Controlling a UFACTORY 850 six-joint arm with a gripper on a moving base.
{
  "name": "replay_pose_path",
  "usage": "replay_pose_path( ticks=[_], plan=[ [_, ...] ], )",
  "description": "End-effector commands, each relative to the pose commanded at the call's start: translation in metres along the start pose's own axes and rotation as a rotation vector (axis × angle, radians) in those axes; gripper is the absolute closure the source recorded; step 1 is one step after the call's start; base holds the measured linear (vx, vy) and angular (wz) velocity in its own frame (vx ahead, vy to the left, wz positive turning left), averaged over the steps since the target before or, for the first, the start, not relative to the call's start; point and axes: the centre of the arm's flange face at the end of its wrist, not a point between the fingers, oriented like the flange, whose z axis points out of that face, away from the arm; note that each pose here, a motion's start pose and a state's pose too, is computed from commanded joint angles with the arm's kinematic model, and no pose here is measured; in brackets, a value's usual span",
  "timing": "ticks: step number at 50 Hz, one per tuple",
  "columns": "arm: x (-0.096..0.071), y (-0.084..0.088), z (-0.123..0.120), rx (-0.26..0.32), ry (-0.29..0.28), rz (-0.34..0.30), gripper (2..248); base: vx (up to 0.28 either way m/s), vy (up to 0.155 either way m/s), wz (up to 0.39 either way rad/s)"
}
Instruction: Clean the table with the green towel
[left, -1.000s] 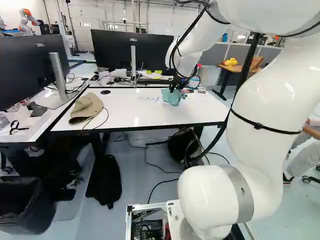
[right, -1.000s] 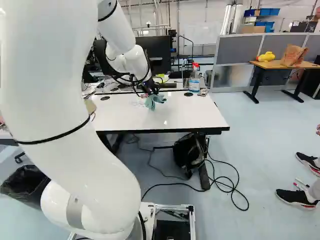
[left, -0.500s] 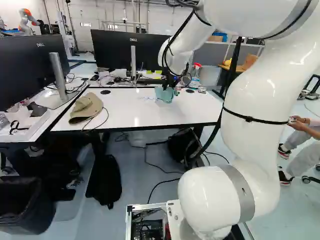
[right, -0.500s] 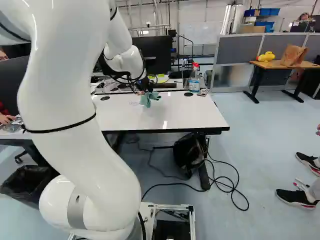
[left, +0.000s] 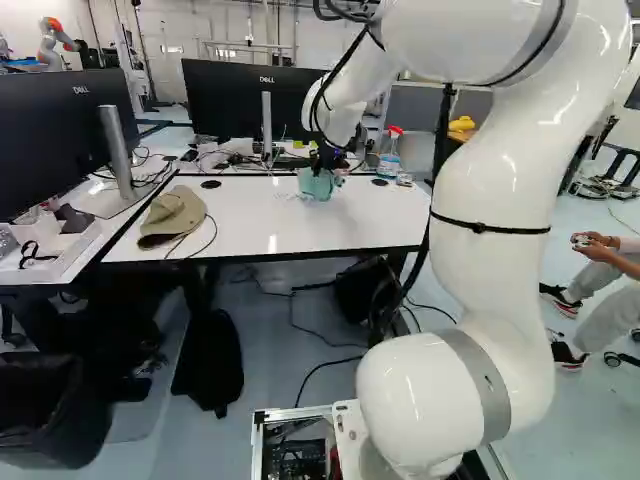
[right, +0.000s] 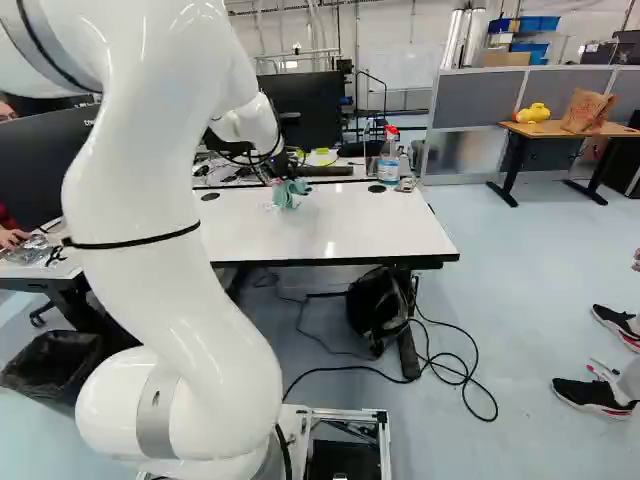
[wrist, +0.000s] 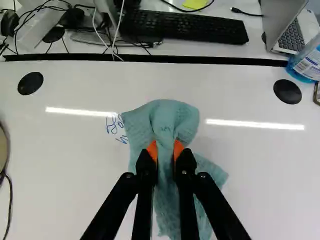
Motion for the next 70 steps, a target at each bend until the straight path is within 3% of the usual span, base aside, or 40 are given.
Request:
replay_pose_path(
  ticks=[8, 39, 70],
  plan=[
    [0.005, -0.008, 0.005, 0.008, 0.004, -0.010, 197, 0.000, 0.000, 0.000],
    [0.005, -0.008, 0.006, 0.008, 0.002, -0.010, 197, 0.000, 0.000, 0.000],
    [-0.011, -0.008, 0.042, 0.008, -0.057, -0.011, 197, 0.000, 0.000, 0.000]
  ],
)
